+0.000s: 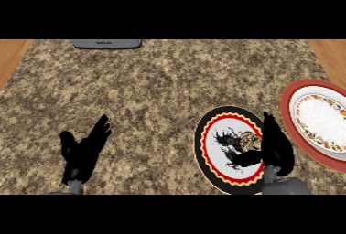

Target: Pick the cupcake from the plate and place it in the plate

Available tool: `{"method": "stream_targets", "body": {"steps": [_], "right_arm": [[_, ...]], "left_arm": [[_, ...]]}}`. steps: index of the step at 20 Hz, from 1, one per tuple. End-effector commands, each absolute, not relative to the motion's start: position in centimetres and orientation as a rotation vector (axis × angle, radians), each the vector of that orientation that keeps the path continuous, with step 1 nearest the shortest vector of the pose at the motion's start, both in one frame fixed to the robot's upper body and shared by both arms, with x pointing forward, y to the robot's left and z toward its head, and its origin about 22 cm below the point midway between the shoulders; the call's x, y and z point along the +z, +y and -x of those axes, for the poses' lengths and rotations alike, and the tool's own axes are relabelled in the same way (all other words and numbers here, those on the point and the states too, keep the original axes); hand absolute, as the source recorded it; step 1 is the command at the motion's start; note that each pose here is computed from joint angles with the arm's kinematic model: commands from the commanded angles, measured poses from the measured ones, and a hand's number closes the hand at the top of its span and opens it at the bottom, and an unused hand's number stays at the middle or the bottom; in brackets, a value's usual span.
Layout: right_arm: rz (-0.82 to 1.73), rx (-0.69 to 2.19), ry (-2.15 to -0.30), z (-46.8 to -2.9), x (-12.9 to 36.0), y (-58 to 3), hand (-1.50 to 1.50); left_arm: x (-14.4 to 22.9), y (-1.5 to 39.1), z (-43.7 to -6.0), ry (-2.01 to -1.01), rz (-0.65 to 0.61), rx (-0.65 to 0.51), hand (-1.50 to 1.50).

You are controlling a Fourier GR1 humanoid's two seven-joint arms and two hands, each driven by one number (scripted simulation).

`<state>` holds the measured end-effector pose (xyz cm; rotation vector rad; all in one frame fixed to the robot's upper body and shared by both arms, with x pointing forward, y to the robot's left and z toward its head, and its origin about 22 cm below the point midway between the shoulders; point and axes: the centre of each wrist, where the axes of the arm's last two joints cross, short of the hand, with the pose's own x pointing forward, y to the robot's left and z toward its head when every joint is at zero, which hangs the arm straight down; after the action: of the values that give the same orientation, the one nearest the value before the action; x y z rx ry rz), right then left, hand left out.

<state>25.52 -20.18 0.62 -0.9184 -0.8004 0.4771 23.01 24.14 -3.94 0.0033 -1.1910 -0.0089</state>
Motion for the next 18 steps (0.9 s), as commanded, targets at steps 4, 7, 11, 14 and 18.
{"method": "stream_targets", "body": {"steps": [4,7,11,14,18], "right_arm": [[0.926,0.644,-0.773,-25.7,-1.8,-21.3,1.5],[0.951,0.641,-0.78,-28.6,-0.5,-21.3,1.5],[0.985,0.641,-0.805,-25.4,-1.4,-20.5,1.5],[1.089,0.629,-0.896,-25.1,-1.3,-21.5,1.5],[0.767,1.023,-1.252,-18.6,-0.5,-16.8,1.5]], "left_arm": [[-3.5,24.3,-23.0,-1.187,-0.004,0.005,0.0],[-3.5,24.4,-23.1,-1.186,-0.012,-0.017,0.0],[-4.5,24.0,-24.1,-1.192,-0.016,-0.001,0.0],[-3.9,22.5,-23.6,-1.194,-0.005,-0.012,0.0],[-4.0,23.0,-22.9,-1.164,-0.001,0.024,0.0]]}}
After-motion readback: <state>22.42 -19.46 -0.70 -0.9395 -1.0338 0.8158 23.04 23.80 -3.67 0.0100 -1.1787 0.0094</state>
